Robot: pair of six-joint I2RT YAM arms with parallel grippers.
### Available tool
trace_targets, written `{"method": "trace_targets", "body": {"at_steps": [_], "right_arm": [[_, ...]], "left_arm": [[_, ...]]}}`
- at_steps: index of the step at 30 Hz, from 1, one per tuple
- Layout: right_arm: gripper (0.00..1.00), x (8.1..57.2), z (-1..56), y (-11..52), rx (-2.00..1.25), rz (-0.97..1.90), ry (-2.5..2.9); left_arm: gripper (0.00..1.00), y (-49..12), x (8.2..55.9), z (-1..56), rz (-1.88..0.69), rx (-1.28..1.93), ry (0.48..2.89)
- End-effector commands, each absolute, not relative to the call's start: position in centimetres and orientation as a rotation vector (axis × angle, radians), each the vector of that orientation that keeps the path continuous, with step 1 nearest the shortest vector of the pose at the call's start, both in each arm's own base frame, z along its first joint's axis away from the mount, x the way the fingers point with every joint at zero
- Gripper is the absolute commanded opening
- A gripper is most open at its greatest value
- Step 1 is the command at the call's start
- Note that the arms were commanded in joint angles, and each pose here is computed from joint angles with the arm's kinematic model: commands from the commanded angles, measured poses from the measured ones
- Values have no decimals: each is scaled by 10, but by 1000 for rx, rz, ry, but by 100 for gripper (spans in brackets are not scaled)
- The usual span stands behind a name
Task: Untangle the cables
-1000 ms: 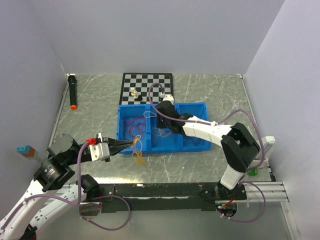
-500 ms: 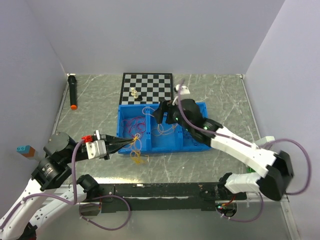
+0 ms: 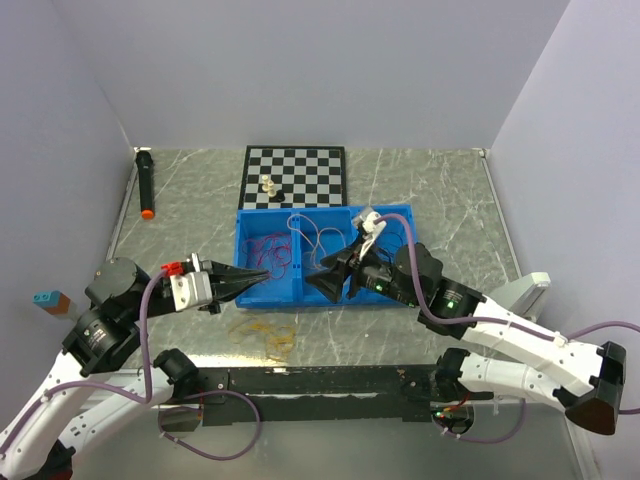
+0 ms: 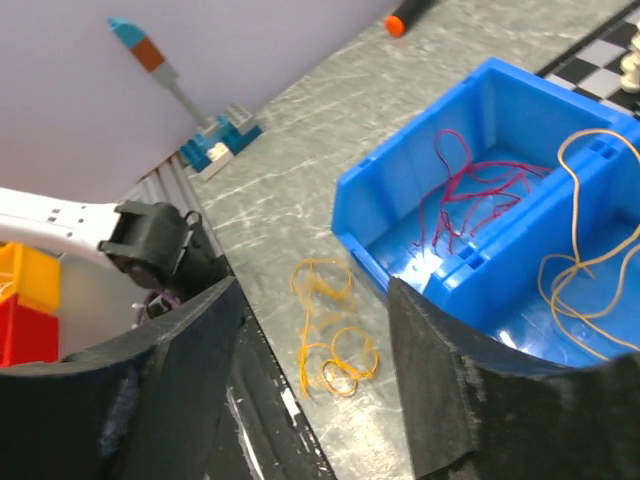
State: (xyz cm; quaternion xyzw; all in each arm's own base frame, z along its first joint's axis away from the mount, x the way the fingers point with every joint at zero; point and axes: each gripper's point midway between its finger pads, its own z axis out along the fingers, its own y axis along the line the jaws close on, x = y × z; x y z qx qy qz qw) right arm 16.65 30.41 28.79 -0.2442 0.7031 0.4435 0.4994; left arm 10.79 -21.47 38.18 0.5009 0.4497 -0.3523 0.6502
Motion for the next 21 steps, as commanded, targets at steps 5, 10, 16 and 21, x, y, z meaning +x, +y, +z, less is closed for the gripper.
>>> {"method": "trace_targets", "body": {"at_steps": [5, 10, 16, 21], "right_arm": [[65, 149, 284, 312, -753, 1045, 1729], [64, 139, 211, 325, -783, 996, 1947], [70, 132, 144, 348, -777, 1019, 2070], [72, 144, 120, 364, -769, 969, 2068]], "left_arm": [[13, -210, 118, 321, -652, 1320, 1076], [15, -202, 115, 248, -580, 1541, 1120], [15, -199, 112, 236, -576, 1548, 1132], [14, -196, 111, 236, -573, 1551, 1142]]}}
